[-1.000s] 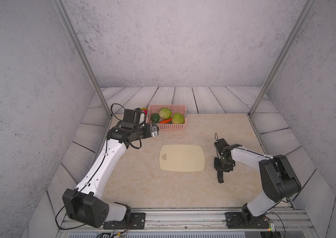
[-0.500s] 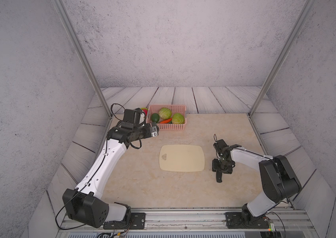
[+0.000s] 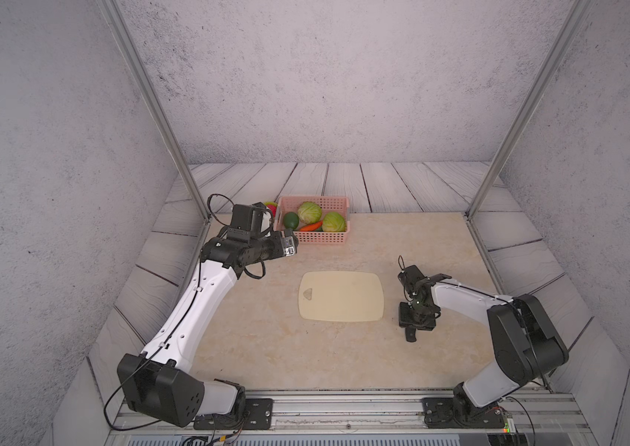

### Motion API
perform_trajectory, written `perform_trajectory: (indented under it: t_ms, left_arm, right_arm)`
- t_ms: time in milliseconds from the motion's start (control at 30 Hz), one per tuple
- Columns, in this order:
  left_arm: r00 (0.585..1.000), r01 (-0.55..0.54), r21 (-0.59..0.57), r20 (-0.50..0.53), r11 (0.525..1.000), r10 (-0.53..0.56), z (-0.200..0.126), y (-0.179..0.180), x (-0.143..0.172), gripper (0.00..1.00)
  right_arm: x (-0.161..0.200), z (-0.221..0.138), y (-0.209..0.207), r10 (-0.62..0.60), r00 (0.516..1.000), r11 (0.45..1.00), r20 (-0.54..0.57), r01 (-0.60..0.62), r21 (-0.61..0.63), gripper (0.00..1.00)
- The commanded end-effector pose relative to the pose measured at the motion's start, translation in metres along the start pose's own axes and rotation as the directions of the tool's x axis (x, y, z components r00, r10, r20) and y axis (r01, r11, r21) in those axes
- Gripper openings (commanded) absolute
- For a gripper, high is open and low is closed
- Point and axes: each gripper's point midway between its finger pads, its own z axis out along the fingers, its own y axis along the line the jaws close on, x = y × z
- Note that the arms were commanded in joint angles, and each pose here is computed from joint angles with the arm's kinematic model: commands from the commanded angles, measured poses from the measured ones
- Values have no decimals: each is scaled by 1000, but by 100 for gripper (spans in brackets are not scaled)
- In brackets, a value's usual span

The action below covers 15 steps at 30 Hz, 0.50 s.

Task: Align the knife with the edge of the cutting board
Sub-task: Pick up the knife at the center of the board.

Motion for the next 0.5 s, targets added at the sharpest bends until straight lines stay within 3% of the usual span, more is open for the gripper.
perform_trajectory:
  t_ms: [0,467]
  left_arm:
    - [1000,10,-2,-7,1000,-10,5,4,1,98]
    - [1000,8,-2,-9,1000,-8,5,4,1,98]
  right_arm:
    - [15,6,0,3,997,1000,-75,-3,7,56]
    - [-19,7,-2,44,997,998,-69,-41,42,60]
